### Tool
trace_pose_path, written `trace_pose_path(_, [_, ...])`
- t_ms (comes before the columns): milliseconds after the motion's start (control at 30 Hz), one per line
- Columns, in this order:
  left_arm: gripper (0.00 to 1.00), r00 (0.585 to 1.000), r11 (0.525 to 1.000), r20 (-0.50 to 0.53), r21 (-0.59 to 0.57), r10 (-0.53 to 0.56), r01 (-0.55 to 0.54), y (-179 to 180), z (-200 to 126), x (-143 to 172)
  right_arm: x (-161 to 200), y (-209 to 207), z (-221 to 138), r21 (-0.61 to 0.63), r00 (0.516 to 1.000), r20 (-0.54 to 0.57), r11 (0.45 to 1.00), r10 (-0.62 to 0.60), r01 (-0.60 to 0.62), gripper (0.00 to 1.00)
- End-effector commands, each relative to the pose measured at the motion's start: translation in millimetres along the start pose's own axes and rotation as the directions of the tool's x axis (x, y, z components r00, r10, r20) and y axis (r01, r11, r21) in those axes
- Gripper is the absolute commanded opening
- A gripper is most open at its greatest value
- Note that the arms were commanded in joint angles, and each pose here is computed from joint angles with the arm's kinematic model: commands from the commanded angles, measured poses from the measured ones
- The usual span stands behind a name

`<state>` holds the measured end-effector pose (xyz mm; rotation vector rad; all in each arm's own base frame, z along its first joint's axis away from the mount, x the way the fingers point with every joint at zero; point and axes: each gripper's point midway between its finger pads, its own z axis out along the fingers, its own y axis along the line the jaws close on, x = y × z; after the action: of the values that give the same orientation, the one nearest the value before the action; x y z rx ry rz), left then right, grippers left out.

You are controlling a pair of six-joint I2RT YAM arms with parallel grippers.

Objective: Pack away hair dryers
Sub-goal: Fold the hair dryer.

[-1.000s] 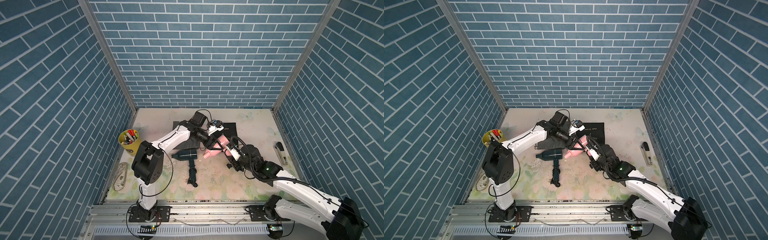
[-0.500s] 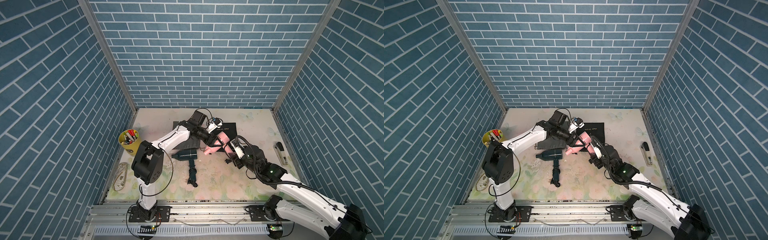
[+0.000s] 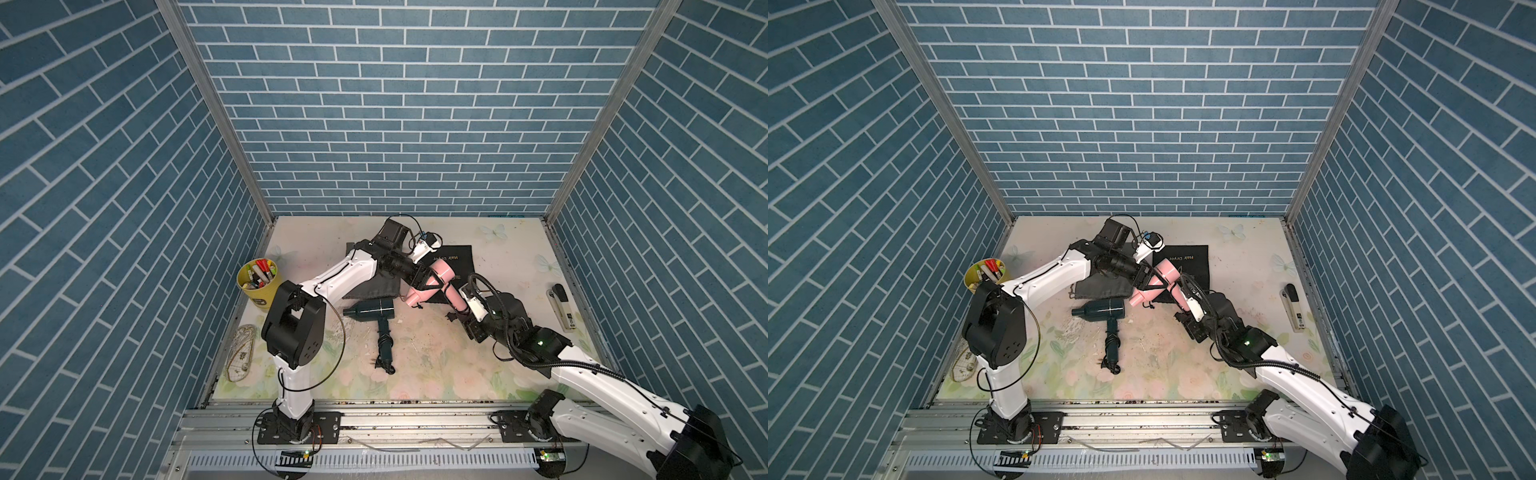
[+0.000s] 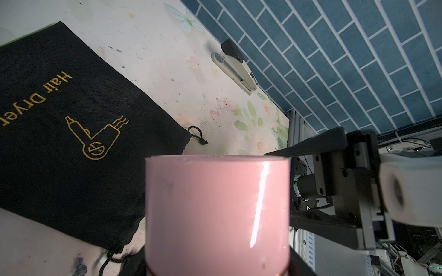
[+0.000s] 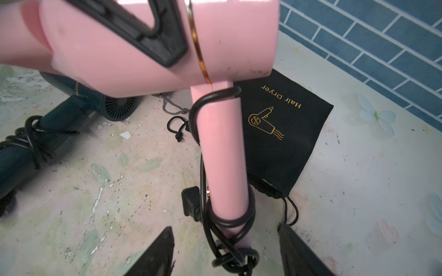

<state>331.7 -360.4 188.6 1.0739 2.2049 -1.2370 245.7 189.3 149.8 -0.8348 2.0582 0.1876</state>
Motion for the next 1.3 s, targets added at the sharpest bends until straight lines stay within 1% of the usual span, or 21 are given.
trace_pose_path(0, [0.25, 0.996, 0.997, 0.052, 0.026, 0.069, -0.07, -24, -18, -17, -3, 2, 4, -0.023, 1.0, 0.007, 0.999, 0.028, -0.028, 0.7])
trace_pose_path(433, [0.24, 0.993, 0.994, 0.079, 0.058, 0.088, -0.093, -39, -23, -20, 4, 6, 19, -0.046, 0.998, -0.038, 0.998, 0.042, -0.044, 0.7])
trace_pose_path(667, [0.24, 0.991, 0.991, 0.098, 0.082, 0.096, -0.104, -47, -25, -22, 3, 4, 27, -0.031, 0.998, -0.054, 0.999, 0.043, -0.045, 0.65])
trace_pose_path(800, [0.24, 0.992, 0.991, 0.084, 0.083, 0.097, -0.104, -47, -25, -18, 1, -1, 23, -0.006, 0.998, -0.05, 0.999, 0.043, -0.043, 0.65])
trace_pose_path(867, [0.24, 0.993, 0.993, 0.068, 0.065, 0.097, -0.101, -44, -24, -15, -3, -2, 16, -0.011, 0.998, -0.033, 0.998, 0.053, -0.054, 0.65])
trace_pose_path(967, [0.24, 0.994, 0.993, 0.068, 0.07, 0.09, -0.095, -43, -23, -14, -5, 0, 10, -0.022, 0.998, -0.006, 0.998, 0.062, -0.062, 0.65])
trace_pose_path(1167, [0.22, 0.99, 0.99, 0.114, 0.096, 0.087, -0.098, -48, -23, -25, -3, 3, 19, -0.036, 0.998, -0.025, 0.998, 0.056, -0.057, 0.57])
trace_pose_path(1267, [0.22, 0.989, 0.99, 0.12, 0.103, 0.087, -0.1, -51, -24, -27, -5, 3, 21, -0.035, 0.998, -0.012, 0.998, 0.059, -0.06, 0.52])
